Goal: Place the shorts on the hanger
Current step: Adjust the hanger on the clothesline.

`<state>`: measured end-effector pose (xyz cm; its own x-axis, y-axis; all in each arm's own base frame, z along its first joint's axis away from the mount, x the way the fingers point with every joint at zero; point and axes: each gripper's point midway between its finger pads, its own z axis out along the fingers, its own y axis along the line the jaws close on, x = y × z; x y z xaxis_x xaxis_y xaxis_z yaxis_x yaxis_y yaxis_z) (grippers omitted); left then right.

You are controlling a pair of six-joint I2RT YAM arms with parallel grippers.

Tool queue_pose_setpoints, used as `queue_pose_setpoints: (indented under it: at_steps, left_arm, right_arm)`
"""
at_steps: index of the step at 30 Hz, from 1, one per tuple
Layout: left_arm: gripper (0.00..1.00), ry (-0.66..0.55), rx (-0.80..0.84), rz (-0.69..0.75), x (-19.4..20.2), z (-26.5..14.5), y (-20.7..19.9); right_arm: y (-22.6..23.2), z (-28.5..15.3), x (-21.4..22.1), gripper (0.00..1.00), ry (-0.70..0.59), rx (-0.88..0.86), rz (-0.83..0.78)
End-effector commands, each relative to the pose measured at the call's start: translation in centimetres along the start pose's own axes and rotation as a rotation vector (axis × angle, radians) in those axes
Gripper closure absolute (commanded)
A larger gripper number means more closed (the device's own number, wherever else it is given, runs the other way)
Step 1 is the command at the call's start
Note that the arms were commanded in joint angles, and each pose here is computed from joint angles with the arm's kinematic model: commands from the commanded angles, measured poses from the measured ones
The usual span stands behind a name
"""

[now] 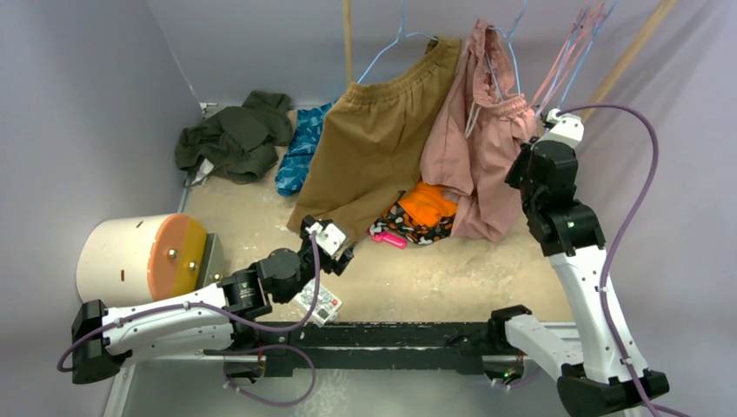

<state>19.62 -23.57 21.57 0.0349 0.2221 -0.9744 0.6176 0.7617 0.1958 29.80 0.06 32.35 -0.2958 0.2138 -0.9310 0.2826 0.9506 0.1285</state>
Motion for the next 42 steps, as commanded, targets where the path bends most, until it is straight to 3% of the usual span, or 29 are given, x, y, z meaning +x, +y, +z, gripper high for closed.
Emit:
queue_pose_setpoints:
  at_steps: [1, 13, 22, 23, 26, 28, 30, 34, 42]
  left_arm:
    - [0.30, -0.050, -0.020, -0.026, -2.4, 0.0, 0.5]
    - [0.29, -0.042, -0.048, -0.025, -2.2, 0.0, 1.0]
    - [0.29, -0.042, -0.063, -0.065, -2.2, 0.2, 0.9]
    - [0.28, -0.054, -0.080, -0.100, -2.5, 0.3, 1.1]
    - [0.19, -0.089, -0.147, -0.256, -3.7, 1.0, 1.6]
    - [0.19, -0.076, -0.158, -0.343, -4.7, 2.0, 1.2]
    - [0.19, -0.077, -0.129, -0.421, -6.6, 3.0, 0.2]
    - [0.19, -0.122, 0.085, -0.477, -10.5, 5.3, -4.5]
    - [0.24, -0.080, 0.161, -0.564, -12.8, 11.4, -10.1]
  right_arm:
    - [-3.0, -2.3, -4.7, 1.00, -0.160, 0.139, 0.024]
    - [-6.8, -4.9, -8.2, 1.00, -0.285, 0.333, 0.040]
    - [-6.2, -5.0, -9.6, 1.00, -0.315, 0.310, 0.041]
    - [-5.7, -4.7, -9.2, 0.97, -0.297, 0.276, 0.034]
    - [-3.7, -4.4, -7.9, 0.63, -0.248, 0.154, 0.036]
    - [-3.1, -4.6, -7.4, 0.51, -0.239, 0.105, 0.041]
    - [-2.7, -4.9, -7.1, 0.46, -0.235, 0.065, 0.048]
    - [-2.1, -5.2, -6.4, 0.40, -0.211, 0.023, 0.049]
    - [-1.7, -8.3, -7.1, 0.33, -0.248, -0.082, 0.055]
